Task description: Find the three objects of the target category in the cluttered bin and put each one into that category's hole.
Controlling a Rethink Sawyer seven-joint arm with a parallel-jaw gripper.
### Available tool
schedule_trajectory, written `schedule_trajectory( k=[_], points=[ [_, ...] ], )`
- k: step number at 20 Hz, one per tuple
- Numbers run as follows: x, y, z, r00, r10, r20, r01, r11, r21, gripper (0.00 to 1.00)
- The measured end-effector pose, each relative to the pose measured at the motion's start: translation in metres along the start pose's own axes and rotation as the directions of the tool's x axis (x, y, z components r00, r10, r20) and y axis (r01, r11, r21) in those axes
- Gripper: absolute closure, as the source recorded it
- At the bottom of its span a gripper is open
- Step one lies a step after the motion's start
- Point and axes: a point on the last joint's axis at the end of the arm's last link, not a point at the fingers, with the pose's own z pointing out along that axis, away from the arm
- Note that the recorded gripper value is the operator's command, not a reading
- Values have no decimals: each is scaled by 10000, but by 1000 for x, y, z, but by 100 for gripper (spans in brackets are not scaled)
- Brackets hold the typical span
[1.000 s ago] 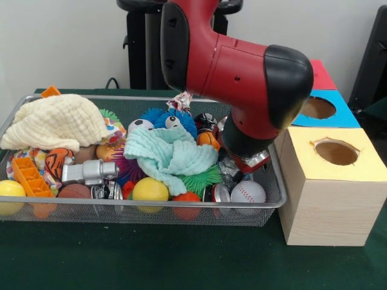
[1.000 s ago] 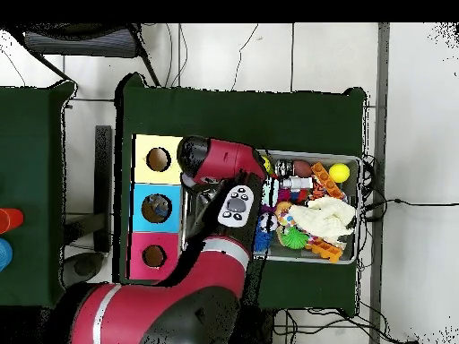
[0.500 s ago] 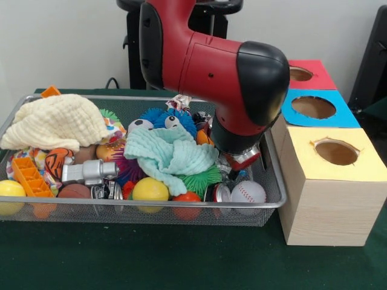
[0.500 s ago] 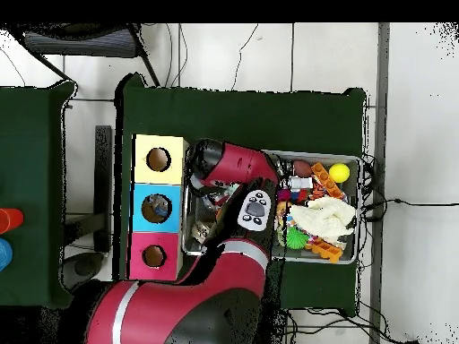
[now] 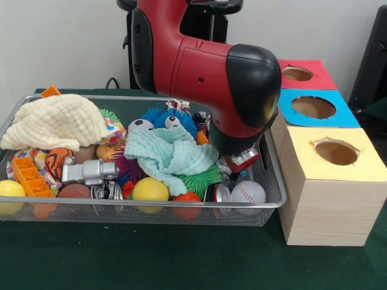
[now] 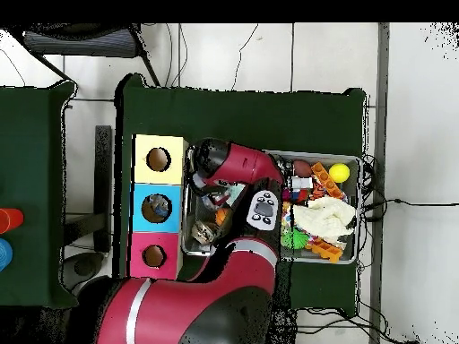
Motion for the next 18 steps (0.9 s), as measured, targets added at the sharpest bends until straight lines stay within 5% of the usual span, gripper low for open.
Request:
schedule_trajectory(
  k=[8, 18],
  points=[
    [11, -5, -7, 9997, -3, -236, -2, 9998, -199, 0],
    [29, -14, -41, 9999, -54, -108, 49, 9992, -391, 0]
  ],
)
